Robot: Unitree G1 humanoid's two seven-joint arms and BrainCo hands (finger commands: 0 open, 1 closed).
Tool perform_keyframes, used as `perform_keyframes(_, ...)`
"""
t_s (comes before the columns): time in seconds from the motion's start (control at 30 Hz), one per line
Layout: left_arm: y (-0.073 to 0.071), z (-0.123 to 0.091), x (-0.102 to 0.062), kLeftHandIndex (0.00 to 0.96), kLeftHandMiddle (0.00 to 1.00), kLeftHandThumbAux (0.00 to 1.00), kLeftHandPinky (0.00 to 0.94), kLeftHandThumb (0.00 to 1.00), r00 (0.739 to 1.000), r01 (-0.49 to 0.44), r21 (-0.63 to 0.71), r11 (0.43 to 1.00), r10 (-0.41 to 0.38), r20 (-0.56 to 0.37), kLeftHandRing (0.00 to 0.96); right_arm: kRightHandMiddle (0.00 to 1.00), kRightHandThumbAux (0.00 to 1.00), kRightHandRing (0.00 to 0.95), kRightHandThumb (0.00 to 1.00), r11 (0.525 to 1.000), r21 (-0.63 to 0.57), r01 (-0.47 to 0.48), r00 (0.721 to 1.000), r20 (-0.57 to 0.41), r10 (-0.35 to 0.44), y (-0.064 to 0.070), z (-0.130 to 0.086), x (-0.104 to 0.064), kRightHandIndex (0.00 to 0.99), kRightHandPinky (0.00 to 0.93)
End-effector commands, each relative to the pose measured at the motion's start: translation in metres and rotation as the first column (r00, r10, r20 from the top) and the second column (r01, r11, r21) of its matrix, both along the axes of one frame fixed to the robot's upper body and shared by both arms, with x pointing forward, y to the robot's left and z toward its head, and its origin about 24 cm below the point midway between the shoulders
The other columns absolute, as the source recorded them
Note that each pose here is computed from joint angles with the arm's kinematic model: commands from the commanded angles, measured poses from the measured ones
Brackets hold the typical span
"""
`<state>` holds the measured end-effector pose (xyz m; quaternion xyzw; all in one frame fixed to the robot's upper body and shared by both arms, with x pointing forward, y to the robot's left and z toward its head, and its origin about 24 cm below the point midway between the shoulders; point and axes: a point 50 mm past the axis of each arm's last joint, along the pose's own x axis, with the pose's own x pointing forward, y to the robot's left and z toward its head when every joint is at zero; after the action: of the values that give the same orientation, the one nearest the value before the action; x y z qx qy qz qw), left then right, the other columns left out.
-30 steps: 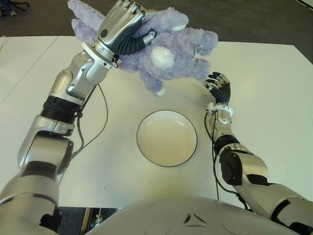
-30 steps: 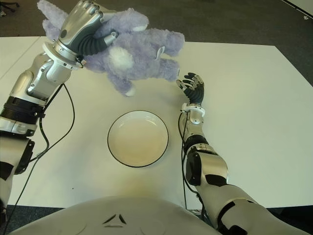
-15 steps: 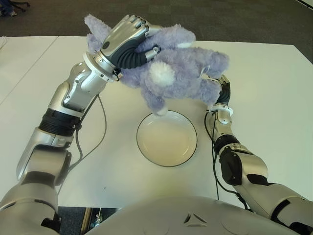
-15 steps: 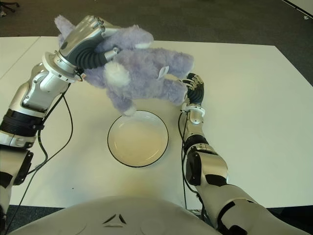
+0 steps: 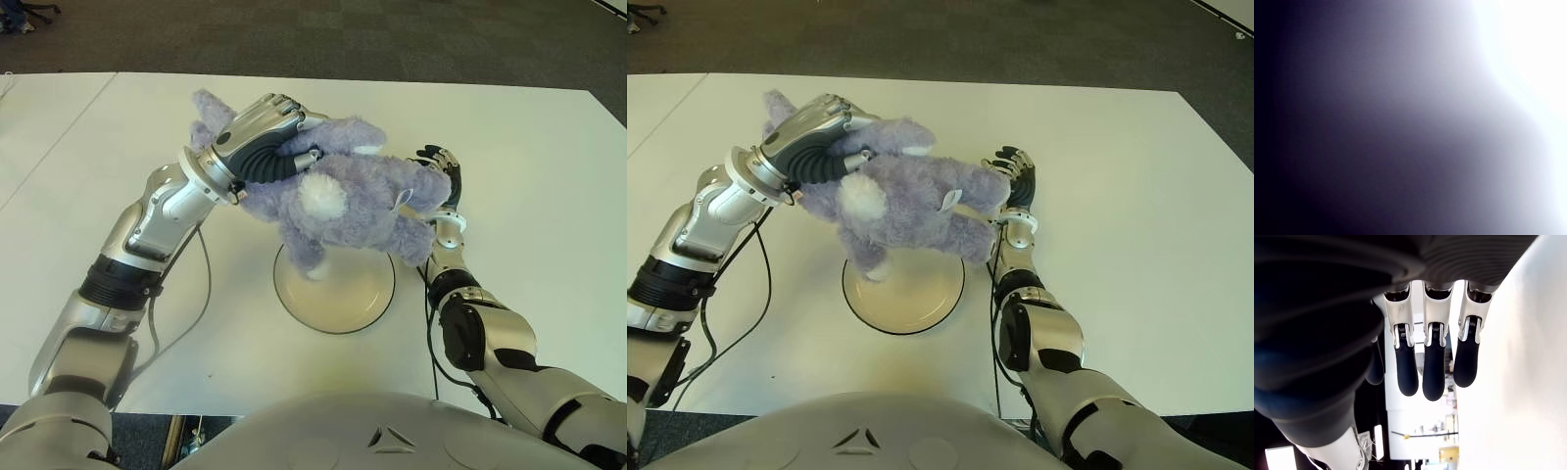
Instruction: Put the doll into the plate.
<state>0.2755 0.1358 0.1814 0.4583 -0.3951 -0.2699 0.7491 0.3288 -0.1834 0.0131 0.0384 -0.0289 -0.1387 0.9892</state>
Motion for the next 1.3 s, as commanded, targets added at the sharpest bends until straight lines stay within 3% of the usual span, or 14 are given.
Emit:
perform_keyframes(0.03, -0.001, -0.018, -0.005, 0.442, 0.816, 0.696, 0.820, 0.746, 0.991, 0.025, -0.014, 1.000, -0.026, -0.130, 0.823, 0.344, 0.856, 0.366, 0.222, 0.992, 0.097, 0.086, 0.888, -0.459, -0.032, 0.007, -0.113, -0.105, 0.294, 0.367)
perform_keyframes(0.3, -0.002, -0.021, -0.010, 0.442, 0.823, 0.695, 0.837, 0.745, 0.983, 0.052, -0.059, 0.997, -0.062, -0.175, 0.830, 0.350, 0.861, 0.372, 0.233, 0.991, 0.098, 0.090, 0.889, -0.457, -0.036, 0.007, -0.112, -0.106, 0.299, 0.380)
perform_keyframes(0.5, -0.001, -0.024, -0.012, 0.441, 0.820, 0.696, 0.832, 0.744, 0.973, 0.032, -0.046, 0.998, -0.042, -0.229, 0.827, 0.345, 0.851, 0.362, 0.225, 0.992, 0.098, 0.085, 0.886, -0.462, -0.031, 0.007, -0.113, -0.106, 0.300, 0.358)
perform_keyframes(0.63, -0.003, -0.043, -0.010, 0.441, 0.831, 0.695, 0.848, 0.744, 0.964, 0.010, -0.028, 1.000, -0.017, -0.265, 0.835, 0.339, 0.846, 0.358, 0.209, 0.992, 0.095, 0.084, 0.888, -0.459, -0.031, 0.007, -0.113, -0.106, 0.288, 0.363)
perform_keyframes(0.93, -0.005, -0.048, -0.011, 0.441, 0.844, 0.696, 0.845, 0.740, 0.953, 0.002, -0.017, 1.000, -0.007, -0.302, 0.844, 0.341, 0.844, 0.363, 0.194, 0.992, 0.094, 0.082, 0.887, -0.460, -0.030, 0.008, -0.113, -0.106, 0.291, 0.358)
perform_keyframes(1.3, -0.005, -0.058, -0.012, 0.442, 0.807, 0.695, 0.793, 0.729, 0.909, 0.020, 0.078, 0.997, 0.014, -0.416, 0.815, 0.339, 0.844, 0.356, 0.212, 0.991, 0.098, 0.089, 0.887, -0.460, -0.034, 0.007, -0.113, -0.106, 0.293, 0.357)
